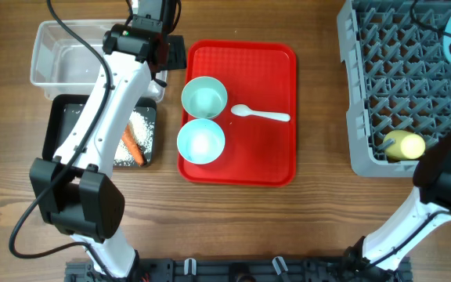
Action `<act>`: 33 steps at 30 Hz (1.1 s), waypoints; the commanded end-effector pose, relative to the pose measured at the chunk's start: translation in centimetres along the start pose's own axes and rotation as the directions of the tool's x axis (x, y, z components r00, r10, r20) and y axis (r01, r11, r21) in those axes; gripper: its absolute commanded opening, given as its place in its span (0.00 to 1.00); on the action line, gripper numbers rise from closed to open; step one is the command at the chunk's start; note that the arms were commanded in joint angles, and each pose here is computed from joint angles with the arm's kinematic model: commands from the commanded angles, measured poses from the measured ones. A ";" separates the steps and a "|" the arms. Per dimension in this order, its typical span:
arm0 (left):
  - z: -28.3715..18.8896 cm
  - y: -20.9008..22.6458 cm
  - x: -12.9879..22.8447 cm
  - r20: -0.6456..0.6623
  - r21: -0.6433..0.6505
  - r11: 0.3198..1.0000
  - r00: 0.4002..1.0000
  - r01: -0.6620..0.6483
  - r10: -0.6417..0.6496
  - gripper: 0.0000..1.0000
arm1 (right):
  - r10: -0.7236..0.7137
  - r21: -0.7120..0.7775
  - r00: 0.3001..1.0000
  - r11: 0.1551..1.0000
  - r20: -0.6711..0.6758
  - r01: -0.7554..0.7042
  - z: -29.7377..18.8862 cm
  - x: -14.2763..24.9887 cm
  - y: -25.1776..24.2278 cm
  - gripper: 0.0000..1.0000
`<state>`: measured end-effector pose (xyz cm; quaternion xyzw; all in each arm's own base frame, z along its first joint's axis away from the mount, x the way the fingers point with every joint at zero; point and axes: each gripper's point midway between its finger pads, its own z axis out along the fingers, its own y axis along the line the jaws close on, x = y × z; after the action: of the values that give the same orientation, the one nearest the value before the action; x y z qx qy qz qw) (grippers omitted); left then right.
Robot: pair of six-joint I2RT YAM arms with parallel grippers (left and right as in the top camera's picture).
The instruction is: Sort waste into correct bins and load items into the dishwasher rack
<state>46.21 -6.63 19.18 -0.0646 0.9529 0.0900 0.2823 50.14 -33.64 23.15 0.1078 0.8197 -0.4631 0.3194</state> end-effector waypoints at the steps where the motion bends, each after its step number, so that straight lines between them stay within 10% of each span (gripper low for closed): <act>1: -0.4 0.3 -0.6 0.020 -0.005 1.000 1.000 0.007 -0.007 1.00 | -0.020 0.030 1.000 0.999 -0.010 0.020 0.4 0.2 0.0 0.04; 7: -0.4 0.3 -0.6 0.020 -0.005 1.000 1.000 0.007 -0.007 1.00 | -0.039 -0.059 0.999 0.997 0.013 0.039 0.5 0.1 1.8 0.11; 10: -0.4 0.3 -0.6 0.020 -0.005 1.000 1.000 0.007 -0.007 1.00 | -0.046 -0.126 0.999 0.991 0.029 0.049 0.3 0.0 3.2 0.97; 25: -0.4 0.3 -0.6 0.020 -0.005 1.000 1.000 0.007 -0.007 1.00 | 0.253 -0.294 0.952 0.936 0.173 -0.195 -5.2 -5.7 0.3 1.00; 29: -0.4 0.3 -0.6 0.020 -0.005 1.000 1.000 0.007 -0.007 1.00 | 0.477 -0.578 0.855 0.763 0.203 -0.289 -13.6 -9.9 -1.1 1.00; 33: -0.4 0.2 -0.6 0.020 -0.004 1.000 1.000 0.007 -0.007 1.00 | 0.563 -0.904 0.823 0.386 0.072 -0.185 -24.6 -10.9 0.6 1.00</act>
<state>46.21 -6.63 19.18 -0.0644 0.9529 0.0901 0.2823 50.25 -22.13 32.72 0.0982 0.8363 -0.1607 0.5149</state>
